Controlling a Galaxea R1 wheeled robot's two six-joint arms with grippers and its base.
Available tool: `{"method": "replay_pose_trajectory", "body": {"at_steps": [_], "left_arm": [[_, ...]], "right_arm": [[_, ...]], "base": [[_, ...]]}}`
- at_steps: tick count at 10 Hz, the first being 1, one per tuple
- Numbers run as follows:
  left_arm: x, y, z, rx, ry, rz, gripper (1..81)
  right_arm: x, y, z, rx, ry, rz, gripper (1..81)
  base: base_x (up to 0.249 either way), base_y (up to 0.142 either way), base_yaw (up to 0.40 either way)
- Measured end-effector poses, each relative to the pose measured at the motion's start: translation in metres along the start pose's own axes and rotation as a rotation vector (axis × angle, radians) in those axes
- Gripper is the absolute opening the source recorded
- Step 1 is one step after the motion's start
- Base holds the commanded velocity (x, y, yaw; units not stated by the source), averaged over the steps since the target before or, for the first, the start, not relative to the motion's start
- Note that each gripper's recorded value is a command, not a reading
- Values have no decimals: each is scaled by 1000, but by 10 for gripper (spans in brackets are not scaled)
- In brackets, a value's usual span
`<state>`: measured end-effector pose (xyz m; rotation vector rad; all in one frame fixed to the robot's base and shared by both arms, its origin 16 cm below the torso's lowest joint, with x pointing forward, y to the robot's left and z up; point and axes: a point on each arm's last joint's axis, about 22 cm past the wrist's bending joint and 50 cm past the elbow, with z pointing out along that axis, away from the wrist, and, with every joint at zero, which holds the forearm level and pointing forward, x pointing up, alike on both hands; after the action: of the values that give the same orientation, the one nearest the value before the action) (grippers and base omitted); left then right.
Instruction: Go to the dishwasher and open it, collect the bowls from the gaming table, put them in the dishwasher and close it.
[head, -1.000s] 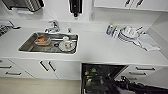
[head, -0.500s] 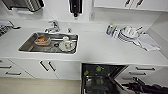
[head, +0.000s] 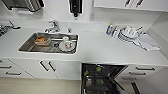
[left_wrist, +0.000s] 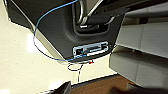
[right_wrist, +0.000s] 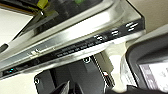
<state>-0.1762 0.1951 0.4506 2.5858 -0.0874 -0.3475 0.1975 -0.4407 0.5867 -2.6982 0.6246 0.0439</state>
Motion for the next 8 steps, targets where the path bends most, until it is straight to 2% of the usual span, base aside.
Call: {"method": "replay_pose_trajectory", "body": {"at_steps": [2,4,6,8], "left_arm": [[0,1,1,-2,1,-1,811],[1,1,1,-2,2,0,811],[12,-1,1,1,15,8,811],[32,-4,1,4,36,22,811]], "right_arm": [[-76,43,13,-55,-87,28,811],[-134,63,25,-71,-139,38,811],[-173,55,49,-48,-172,24,811],[-185,36,83,-16,-161,4,811]], "base": [[0,0,0],[0,0,0],[0,0,0],[0,0,0]]}}
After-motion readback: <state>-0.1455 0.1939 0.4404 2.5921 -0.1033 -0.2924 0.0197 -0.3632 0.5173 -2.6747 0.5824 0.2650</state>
